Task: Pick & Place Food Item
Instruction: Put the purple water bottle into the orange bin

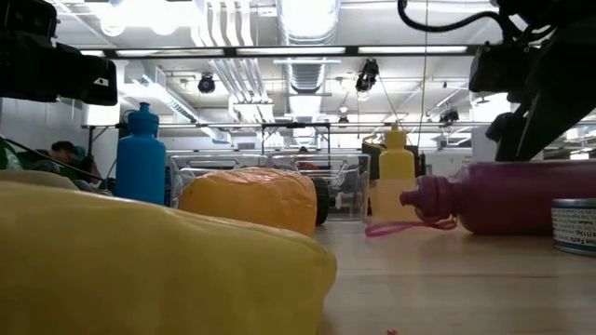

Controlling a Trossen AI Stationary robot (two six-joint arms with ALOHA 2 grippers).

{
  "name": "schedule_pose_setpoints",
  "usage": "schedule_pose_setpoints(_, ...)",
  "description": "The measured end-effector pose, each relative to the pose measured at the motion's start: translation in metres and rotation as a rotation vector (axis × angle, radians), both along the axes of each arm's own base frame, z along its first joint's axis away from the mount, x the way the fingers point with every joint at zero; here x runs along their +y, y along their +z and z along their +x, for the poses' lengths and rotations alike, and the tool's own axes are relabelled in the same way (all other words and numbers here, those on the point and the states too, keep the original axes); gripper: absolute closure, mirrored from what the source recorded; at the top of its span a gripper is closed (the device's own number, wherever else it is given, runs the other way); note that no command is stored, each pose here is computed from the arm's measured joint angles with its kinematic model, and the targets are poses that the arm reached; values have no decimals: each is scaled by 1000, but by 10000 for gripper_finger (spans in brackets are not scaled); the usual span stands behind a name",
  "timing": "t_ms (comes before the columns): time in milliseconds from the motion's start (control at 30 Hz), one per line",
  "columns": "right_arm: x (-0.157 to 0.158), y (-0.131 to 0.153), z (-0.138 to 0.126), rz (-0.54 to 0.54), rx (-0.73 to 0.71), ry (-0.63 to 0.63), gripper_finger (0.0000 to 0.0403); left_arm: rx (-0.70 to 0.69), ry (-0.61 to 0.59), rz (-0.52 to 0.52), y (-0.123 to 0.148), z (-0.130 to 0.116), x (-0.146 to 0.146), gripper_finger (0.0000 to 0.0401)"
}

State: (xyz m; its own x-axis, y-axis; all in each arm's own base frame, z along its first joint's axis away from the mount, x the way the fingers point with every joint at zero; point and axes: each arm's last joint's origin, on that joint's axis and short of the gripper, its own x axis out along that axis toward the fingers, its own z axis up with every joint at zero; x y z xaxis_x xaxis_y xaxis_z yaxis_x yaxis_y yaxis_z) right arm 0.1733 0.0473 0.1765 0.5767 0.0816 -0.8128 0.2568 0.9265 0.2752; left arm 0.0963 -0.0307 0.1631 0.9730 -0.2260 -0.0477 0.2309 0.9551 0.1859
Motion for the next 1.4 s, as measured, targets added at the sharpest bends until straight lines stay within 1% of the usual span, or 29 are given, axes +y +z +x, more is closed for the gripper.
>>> schedule_pose_setpoints(200,-1,23,-3,-18,-39,42,48,0,0,0,0,0,0,400)
schedule_pose_setpoints(333,0,45,2,-44,-113,76,48,0,0,0,0,0,0,400)
schedule_pose_setpoints(433,1,60,8,-58,-160,44,48,0,0,0,0,0,0,400)
schedule_pose_setpoints(533,3,73,18,-47,-184,6,48,0,0,0,0,0,0,400)
schedule_pose_setpoints(600,5,79,24,-48,-190,9,48,0,0,0,0,0,0,400)
schedule_pose_setpoints(667,7,82,31,-78,-190,43,48,0,0,0,0,0,0,400)
schedule_pose_setpoints(733,9,84,39,-110,-192,81,48,0,0,0,0,0,0,400)
schedule_pose_setpoints(900,16,87,64,-133,-238,117,48,0,0,0,0,0,0,400)
schedule_pose_setpoints(1000,20,80,77,-154,-198,133,48,0,0,0,0,0,0,400)
schedule_pose_setpoints(1133,27,68,96,-221,-146,210,48,0,0,0,0,0,0,400)
schedule_pose_setpoints(1300,34,52,120,-263,-79,259,48,0,0,0,0,0,0,400)
schedule_pose_setpoints(1400,37,42,130,-305,6,312,48,0,0,0,0,0,0,400)
